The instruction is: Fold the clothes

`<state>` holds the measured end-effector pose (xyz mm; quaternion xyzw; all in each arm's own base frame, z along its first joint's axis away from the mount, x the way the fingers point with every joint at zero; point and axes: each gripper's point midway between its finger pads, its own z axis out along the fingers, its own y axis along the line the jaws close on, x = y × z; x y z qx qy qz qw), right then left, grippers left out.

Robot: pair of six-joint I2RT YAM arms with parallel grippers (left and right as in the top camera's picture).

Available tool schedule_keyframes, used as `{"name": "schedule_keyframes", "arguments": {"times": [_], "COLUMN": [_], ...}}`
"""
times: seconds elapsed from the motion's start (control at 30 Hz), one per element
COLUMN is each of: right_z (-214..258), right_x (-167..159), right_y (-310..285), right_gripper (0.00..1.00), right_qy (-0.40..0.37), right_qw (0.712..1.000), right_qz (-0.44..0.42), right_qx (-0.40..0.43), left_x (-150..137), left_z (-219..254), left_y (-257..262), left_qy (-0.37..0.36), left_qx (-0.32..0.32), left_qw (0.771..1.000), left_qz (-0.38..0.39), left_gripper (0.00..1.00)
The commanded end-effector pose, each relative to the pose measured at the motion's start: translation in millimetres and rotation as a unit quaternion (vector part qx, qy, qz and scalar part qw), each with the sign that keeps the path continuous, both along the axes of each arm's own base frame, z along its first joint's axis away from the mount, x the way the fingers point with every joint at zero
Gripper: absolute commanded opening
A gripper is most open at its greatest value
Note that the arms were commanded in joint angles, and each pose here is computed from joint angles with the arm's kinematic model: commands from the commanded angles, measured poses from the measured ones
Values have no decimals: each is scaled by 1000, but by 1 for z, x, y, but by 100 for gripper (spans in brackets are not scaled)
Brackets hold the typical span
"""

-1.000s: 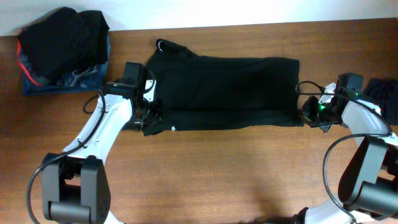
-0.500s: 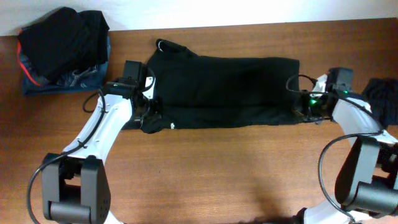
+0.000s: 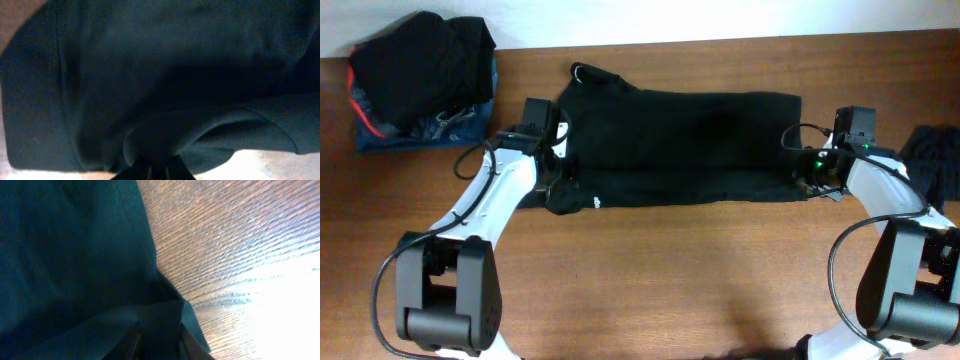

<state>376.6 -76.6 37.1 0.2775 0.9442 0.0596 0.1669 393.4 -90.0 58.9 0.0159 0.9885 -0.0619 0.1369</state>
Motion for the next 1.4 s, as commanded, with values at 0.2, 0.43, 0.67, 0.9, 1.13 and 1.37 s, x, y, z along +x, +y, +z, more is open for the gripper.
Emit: {"name": "schedule_keyframes", "arguments": {"times": [0.2,0.43,0.67,0.9,1.13,1.37], "right_z": [8,8,9,8,6,5], "right_x": [11,19,19,16,12,10], "right_y": [-8,-10,-16,-15,-14,-13], "right_gripper": [23,72,95,99,99,99], "right_qy": [-21,-36,-36,-29,-20,-15], "right_qw": [999,999,998,999,999,999], "right_qz": [-8,-6,-13,-13,-12,-12], "right_qx": [-23,-27,-44,-41,-39,-38], "left_x": [16,22,19,-13,-18,-16], "left_z": [5,7,7,-1,-3,-23], "left_y": [7,9,4,2,-4,-9], "left_qy": [-29,-43,-36,36,51,67], "left_qx": [15,21,10,-10,-27,-34], "left_qw": [999,999,999,999,998,997], "left_qz": [2,5,-7,26,32,12], "left_gripper": [18,42,82,93,93,93]}}
